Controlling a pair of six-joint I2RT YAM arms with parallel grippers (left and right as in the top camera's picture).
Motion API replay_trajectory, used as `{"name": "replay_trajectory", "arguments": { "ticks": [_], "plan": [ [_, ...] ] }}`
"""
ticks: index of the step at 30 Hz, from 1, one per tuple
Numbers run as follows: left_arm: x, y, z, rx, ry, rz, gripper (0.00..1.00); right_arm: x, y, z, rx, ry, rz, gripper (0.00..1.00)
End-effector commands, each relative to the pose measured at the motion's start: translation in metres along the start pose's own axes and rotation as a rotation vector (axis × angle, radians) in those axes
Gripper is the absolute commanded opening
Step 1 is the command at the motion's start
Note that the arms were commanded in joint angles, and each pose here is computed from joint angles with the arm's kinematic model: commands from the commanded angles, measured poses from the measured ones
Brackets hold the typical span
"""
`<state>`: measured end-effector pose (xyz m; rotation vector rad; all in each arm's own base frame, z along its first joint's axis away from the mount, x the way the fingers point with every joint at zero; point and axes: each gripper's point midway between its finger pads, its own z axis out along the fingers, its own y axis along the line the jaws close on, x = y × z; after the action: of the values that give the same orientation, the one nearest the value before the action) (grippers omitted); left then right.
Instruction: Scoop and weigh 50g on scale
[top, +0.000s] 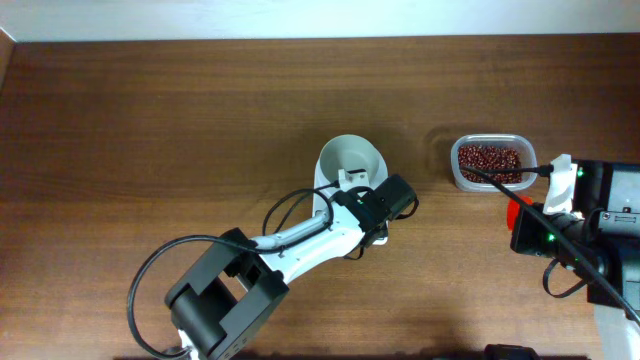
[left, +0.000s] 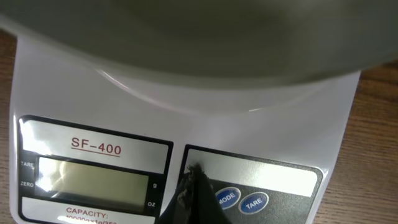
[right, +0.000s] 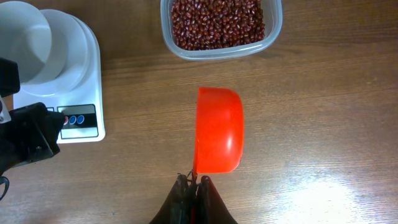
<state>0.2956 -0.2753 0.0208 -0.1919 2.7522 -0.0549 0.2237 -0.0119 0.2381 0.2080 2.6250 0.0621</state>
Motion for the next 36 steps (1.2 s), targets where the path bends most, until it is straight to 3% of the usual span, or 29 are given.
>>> {"name": "replay_trajectory", "arguments": {
  "ticks": [1, 10, 19, 23, 26, 28, 33, 35, 36],
  "plan": [
    [0.003, 0.010, 0.013, -0.049, 0.005, -0.008, 0.00, -0.005, -0.002, -0.006, 0.010, -0.025, 0.008, 0.04],
    [0.031, -0.003, 0.011, 0.036, 0.159, 0.027, 0.00, -0.005, -0.003, -0.006, 0.011, -0.025, 0.008, 0.04],
    [0.037, 0.012, -0.008, -0.009, 0.199, -0.012, 0.00, -0.002, -0.003, -0.006, 0.012, -0.015, 0.008, 0.04],
    [0.012, 0.011, -0.074, 0.113, 0.105, 0.170, 0.00, -0.002, -0.003, -0.006, 0.012, -0.015, 0.008, 0.04],
    [-0.024, 0.015, -0.141, 0.220, -0.103, 0.410, 0.05, -0.002, -0.003, -0.006, 0.012, -0.015, 0.008, 0.04],
    [-0.037, 0.021, -0.161, 0.225, -0.181, 0.388, 0.00, -0.003, -0.003, -0.006, 0.011, -0.018, 0.009, 0.04],
    [-0.038, 0.015, -0.150, 0.225, -0.163, 0.300, 0.00, -0.003, -0.003, -0.006, 0.011, -0.018, 0.008, 0.04],
    [-0.030, 0.020, -0.142, 0.194, -0.126, 0.316, 0.00, -0.003, -0.003, -0.006, 0.011, -0.018, 0.008, 0.04],
    [-0.028, 0.024, -0.143, 0.180, -0.124, 0.403, 0.00, -0.003, -0.003, -0.006, 0.011, -0.018, 0.008, 0.04]
  ]
}}
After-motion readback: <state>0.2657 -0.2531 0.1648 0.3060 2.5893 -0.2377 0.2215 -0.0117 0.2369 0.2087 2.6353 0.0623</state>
